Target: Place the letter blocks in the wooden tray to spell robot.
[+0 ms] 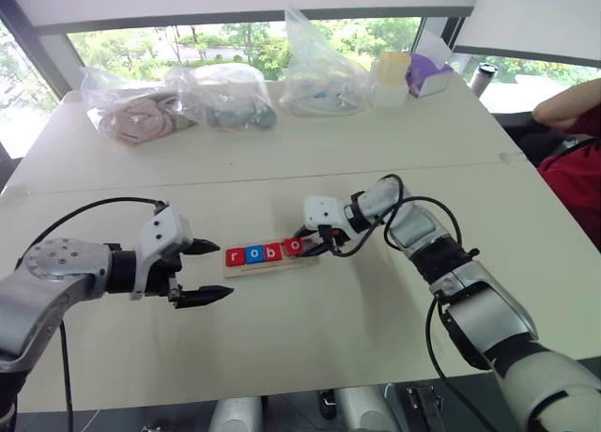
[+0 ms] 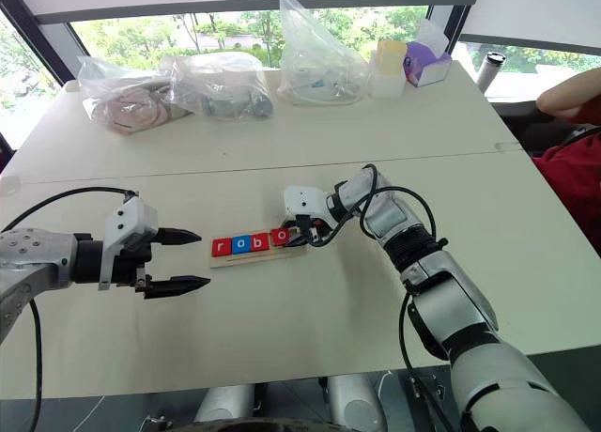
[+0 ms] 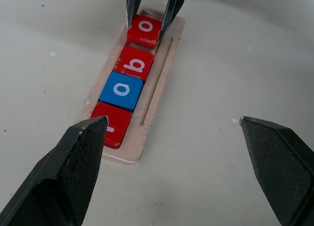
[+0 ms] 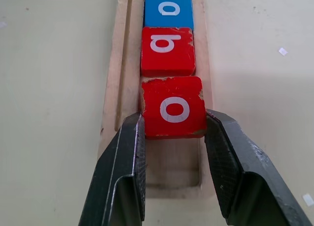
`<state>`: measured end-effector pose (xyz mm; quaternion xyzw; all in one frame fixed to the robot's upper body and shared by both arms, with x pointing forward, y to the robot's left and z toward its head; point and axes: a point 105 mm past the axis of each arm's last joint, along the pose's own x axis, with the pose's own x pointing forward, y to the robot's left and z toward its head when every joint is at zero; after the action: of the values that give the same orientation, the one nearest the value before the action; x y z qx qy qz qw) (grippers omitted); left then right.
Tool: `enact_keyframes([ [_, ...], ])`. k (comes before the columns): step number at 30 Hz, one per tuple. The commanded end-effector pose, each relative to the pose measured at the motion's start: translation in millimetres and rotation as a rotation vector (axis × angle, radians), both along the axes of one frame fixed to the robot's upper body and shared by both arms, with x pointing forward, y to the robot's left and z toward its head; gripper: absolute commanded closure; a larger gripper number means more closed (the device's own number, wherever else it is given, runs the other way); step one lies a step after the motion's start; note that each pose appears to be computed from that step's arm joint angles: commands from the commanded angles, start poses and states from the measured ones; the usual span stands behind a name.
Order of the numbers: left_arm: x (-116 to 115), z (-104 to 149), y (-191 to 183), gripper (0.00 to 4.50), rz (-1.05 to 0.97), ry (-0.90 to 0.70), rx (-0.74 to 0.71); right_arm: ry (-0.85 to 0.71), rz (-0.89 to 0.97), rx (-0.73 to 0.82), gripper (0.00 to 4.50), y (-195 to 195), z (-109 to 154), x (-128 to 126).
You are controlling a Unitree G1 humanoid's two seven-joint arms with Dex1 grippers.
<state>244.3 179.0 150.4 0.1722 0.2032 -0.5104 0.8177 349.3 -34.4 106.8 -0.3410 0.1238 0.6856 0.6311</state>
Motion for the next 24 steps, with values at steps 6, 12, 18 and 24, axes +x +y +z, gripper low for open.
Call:
enact_keyframes([
  [6,3.0,8.5,-1.6,0.0,-0.001,-0.053,-0.007,-0.051,0.037,0.03,3.36,16.1,12.9,1.0],
  [12,3.9,6.2,-1.5,0.0,0.001,-0.054,0.001,-0.054,0.043,0.033,3.36,17.1,14.4,-0.7],
  [18,7.5,2.6,-3.3,0.0,-0.004,-0.058,0.009,-0.057,0.044,0.044,3.36,18.6,17.2,-3.7],
  [24,10.1,1.8,-3.1,0.0,-0.007,-0.062,0.015,-0.051,0.046,0.051,3.36,20.9,17.9,-6.6],
])
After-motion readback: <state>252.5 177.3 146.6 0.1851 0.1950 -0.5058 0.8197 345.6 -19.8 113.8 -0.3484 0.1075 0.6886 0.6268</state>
